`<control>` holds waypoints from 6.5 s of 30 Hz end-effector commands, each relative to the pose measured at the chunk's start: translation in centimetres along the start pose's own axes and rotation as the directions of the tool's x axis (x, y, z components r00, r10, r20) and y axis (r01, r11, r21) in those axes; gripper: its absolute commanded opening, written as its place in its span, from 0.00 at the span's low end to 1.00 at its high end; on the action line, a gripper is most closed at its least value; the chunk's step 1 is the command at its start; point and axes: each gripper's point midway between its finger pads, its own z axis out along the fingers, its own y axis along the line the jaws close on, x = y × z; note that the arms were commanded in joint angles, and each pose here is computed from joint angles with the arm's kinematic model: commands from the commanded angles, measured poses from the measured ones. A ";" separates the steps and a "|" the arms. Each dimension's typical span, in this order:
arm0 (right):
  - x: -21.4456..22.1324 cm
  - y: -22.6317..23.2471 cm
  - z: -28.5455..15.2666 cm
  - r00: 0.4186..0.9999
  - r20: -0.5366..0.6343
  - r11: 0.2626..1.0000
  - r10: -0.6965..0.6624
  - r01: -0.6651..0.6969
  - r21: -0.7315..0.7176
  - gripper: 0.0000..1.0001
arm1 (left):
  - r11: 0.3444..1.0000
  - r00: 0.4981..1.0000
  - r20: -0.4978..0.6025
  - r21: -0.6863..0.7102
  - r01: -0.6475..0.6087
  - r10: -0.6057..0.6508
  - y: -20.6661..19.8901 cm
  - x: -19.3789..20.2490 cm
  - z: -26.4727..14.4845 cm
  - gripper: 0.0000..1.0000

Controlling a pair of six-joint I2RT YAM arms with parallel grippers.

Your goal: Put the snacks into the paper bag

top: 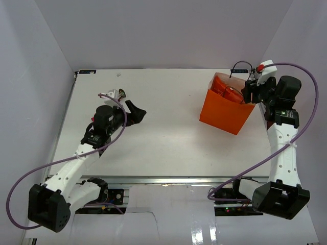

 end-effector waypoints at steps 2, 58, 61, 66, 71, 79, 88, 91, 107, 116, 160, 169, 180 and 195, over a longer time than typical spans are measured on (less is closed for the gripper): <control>-8.2 -0.9 -2.5 0.985 0.174 1.000 -0.019 0.015 0.024 0.67 | 0.950 0.976 0.025 -0.226 0.215 -0.215 6.2 -3.0 0.7 0.98; -10.3 19.7 -6.6 0.951 0.303 0.632 0.063 0.197 -0.749 0.90 | 0.890 0.887 -0.108 0.143 -0.433 0.449 12.3 -3.4 11.8 0.12; -9.2 22.6 -4.7 0.972 0.230 0.591 0.058 0.152 -0.793 0.88 | 0.876 0.911 -0.064 0.311 -0.369 0.407 6.7 -1.3 9.7 0.12; -8.9 26.4 -0.9 0.986 0.164 0.638 -0.003 0.128 -0.759 0.87 | 0.792 0.915 -0.005 0.502 -0.346 0.403 -1.5 1.6 6.2 0.12; -11.3 27.3 0.4 0.978 0.210 0.663 -0.021 0.171 -0.729 0.88 | 0.798 0.935 -0.025 0.530 -0.287 0.353 -3.8 4.2 4.3 0.12; -11.9 28.9 -0.2 0.984 0.174 0.649 0.040 0.107 -0.754 0.88 | 0.747 0.936 0.052 0.588 -0.311 0.349 -8.4 3.5 2.2 0.14; -11.7 24.6 -0.8 0.978 0.209 0.790 -0.019 0.143 -0.596 0.94 | 0.719 0.931 0.090 0.610 -0.332 0.354 -10.5 2.5 1.9 0.15; -10.9 22.6 -1.4 0.980 0.195 0.835 -0.033 0.134 -0.533 0.96 | 0.708 0.928 0.096 0.620 -0.338 0.359 -11.1 2.3 2.2 0.15; -16.4 22.4 -8.3 0.940 0.226 0.762 0.254 -0.051 -0.646 0.90 | 0.573 0.874 0.248 0.675 -0.465 0.417 -16.6 -0.3 1.7 0.15; -19.6 26.0 -6.6 0.922 0.174 0.625 0.346 -0.088 -0.776 0.90 | 0.564 0.845 0.363 0.631 -0.533 0.392 -18.8 -3.2 -0.8 0.14; -22.7 12.1 -2.6 0.883 0.463 0.965 0.079 0.050 -0.258 0.08 | 0.960 0.904 0.345 0.026 -0.278 0.253 -8.2 -9.0 -2.5 0.98; -15.1 12.4 2.4 0.948 0.316 0.976 0.042 0.029 -0.217 0.08 | 0.962 0.993 0.101 -0.272 -0.033 0.063 1.5 -6.1 -1.7 0.98; -14.3 13.7 3.2 0.947 0.320 0.966 0.010 0.074 -0.249 0.72 | 0.553 0.765 0.228 -0.572 0.606 -0.602 16.0 -1.7 -1.6 0.96; -15.0 14.4 -4.0 0.906 0.422 0.910 -0.044 0.210 -0.358 0.93 | -0.074 0.537 0.604 -0.702 0.708 -0.589 30.2 -0.9 -1.9 0.95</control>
